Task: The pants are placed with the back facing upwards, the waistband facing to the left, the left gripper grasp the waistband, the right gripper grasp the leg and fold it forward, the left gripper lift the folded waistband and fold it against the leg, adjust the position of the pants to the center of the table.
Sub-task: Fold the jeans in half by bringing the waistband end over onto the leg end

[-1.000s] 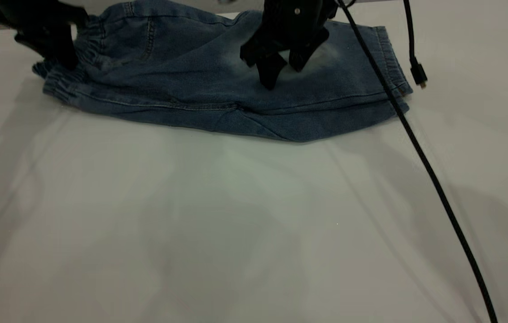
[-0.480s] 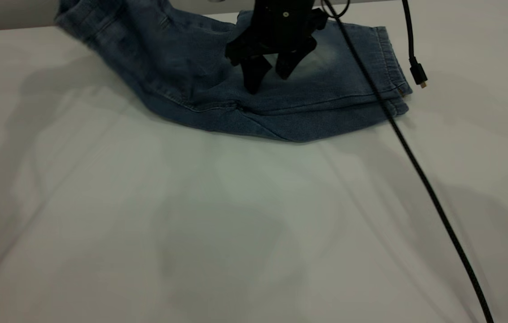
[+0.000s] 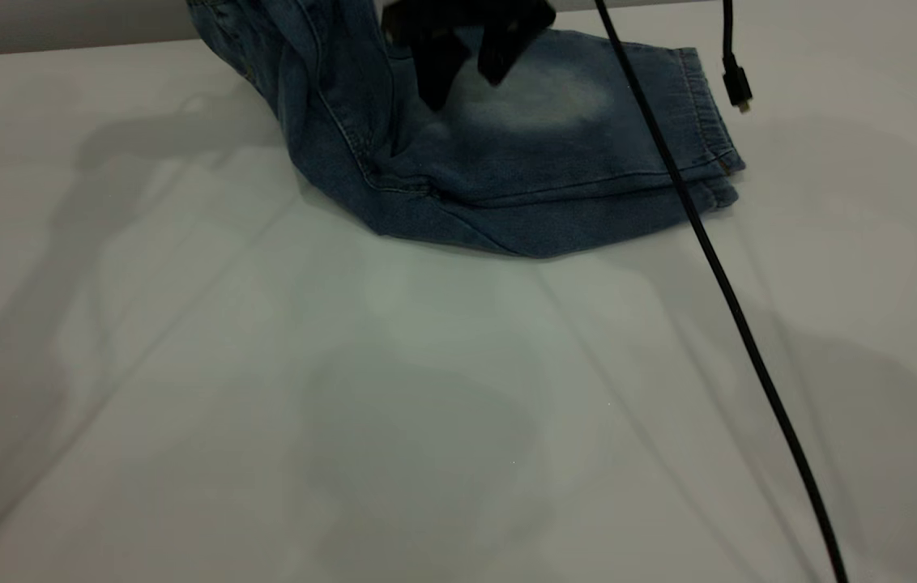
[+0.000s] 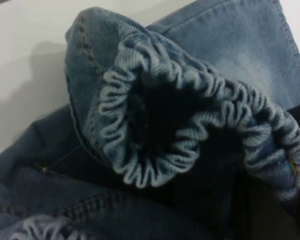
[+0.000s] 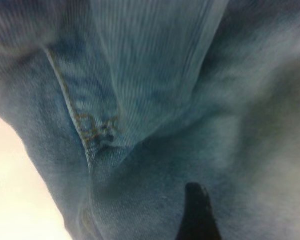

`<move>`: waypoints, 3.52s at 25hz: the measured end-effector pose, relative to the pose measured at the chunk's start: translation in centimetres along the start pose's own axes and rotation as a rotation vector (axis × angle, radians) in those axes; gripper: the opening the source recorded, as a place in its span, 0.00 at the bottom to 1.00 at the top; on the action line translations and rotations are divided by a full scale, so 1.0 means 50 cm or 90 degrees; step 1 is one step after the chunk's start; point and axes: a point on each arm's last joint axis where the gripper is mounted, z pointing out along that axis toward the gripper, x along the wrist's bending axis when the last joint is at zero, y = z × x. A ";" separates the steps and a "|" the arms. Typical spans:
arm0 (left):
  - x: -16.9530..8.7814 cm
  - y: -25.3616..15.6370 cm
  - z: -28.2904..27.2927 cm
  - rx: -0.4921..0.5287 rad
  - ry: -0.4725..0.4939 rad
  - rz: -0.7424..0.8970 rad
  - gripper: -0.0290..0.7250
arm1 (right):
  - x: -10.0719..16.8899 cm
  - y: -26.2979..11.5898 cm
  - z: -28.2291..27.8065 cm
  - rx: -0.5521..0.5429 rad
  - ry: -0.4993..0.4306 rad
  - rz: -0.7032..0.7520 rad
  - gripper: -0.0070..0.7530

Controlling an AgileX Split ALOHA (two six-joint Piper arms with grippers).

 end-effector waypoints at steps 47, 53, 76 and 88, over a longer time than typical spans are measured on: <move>-0.210 0.028 0.098 -0.019 -0.152 0.123 0.20 | -0.256 -0.107 0.067 0.109 0.009 0.202 0.57; -0.218 0.027 0.103 -0.018 -0.154 0.126 0.20 | -0.265 -0.083 0.019 0.085 -0.030 0.167 0.57; -0.318 0.006 0.247 -0.033 -0.107 0.232 0.20 | -0.432 -0.074 -0.150 -0.041 -0.160 0.241 0.57; -0.293 -0.059 0.403 -0.006 -0.091 0.261 0.20 | -0.438 -0.077 -0.152 -0.040 -0.166 0.241 0.57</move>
